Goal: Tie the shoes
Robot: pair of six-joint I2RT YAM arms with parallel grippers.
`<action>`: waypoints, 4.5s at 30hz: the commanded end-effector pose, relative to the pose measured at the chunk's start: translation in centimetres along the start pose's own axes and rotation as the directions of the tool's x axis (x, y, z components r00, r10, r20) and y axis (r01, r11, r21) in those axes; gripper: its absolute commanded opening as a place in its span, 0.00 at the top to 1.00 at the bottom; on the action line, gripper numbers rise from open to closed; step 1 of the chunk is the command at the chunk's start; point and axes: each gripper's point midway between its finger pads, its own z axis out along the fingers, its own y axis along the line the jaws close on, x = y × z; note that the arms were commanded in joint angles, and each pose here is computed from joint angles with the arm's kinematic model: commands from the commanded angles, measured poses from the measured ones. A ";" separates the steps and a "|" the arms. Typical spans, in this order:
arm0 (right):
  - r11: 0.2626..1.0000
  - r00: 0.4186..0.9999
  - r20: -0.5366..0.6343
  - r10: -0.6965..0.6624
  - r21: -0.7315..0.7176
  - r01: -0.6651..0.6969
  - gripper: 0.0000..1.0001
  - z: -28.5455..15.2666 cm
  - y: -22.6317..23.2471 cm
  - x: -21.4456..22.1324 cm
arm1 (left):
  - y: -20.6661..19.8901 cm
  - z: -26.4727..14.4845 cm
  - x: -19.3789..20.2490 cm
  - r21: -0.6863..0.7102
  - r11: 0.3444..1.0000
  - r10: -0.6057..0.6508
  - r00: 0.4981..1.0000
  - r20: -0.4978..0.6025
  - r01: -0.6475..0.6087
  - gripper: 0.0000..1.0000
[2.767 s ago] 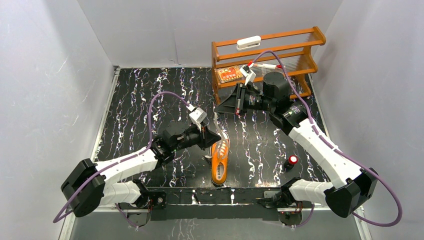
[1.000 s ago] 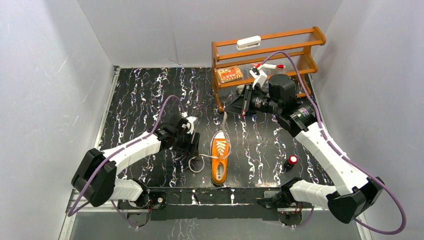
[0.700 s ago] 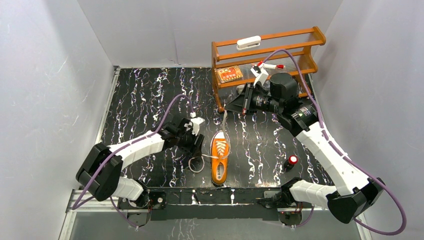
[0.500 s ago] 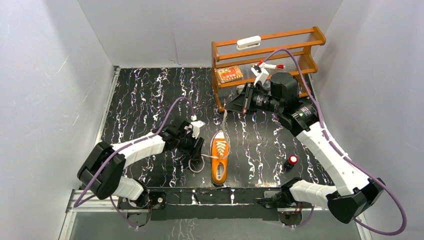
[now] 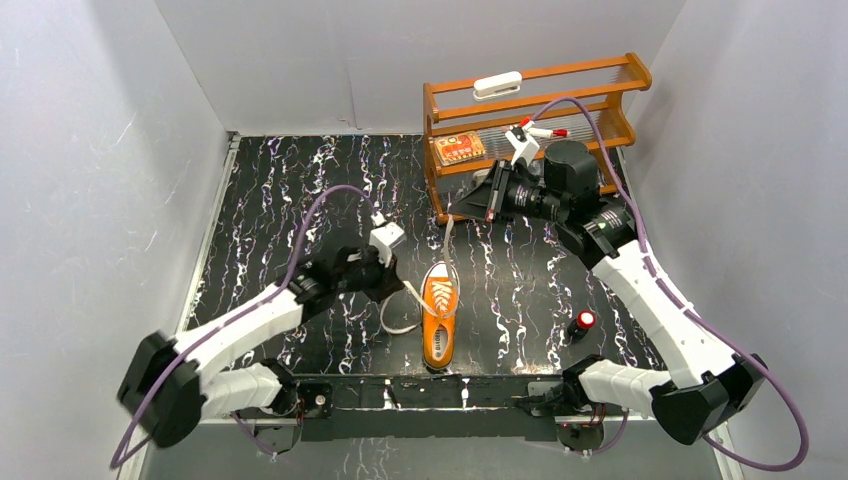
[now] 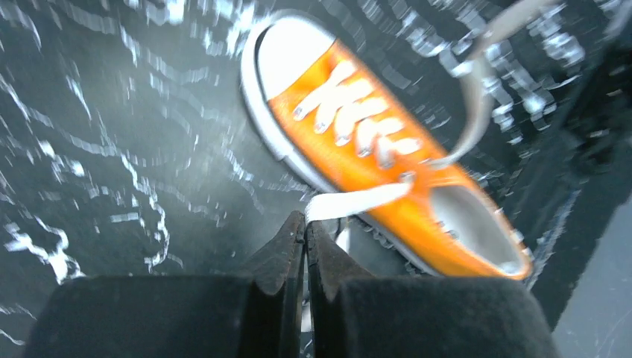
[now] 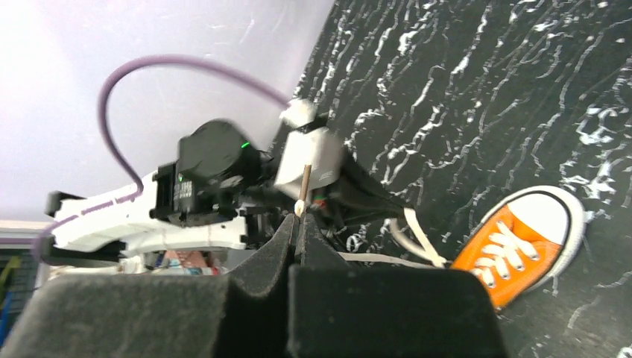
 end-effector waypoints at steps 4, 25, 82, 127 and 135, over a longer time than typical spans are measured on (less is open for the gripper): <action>0.982 0.994 0.005 0.105 -0.155 -0.103 1.00 1.1 2.6 -1.8 | -5.4 -4.0 -8.4 0.147 0.974 0.085 0.879 0.469 -0.173 1.00; 0.952 0.976 -0.101 0.195 -0.219 -0.213 1.00 2.2 2.6 -0.1 | -8.4 -1.8 -9.4 0.339 0.911 0.025 0.853 0.522 -0.234 1.00; 0.997 0.997 -0.007 0.080 0.021 -0.080 1.00 -0.1 -1.6 -0.1 | -1.1 8.4 -2.6 0.022 0.798 -0.600 0.798 -0.057 0.602 0.77; 0.993 0.862 -0.493 -0.120 -0.042 0.115 0.26 7.3 -8.5 5.2 | -10.7 -3.1 -5.5 0.215 0.960 -0.248 0.901 0.356 0.180 0.97; 0.991 0.833 -0.537 0.131 0.058 -0.118 0.32 8.3 -10.3 10.5 | -11.1 -3.0 -5.8 0.219 0.967 -0.200 0.918 0.342 0.130 0.97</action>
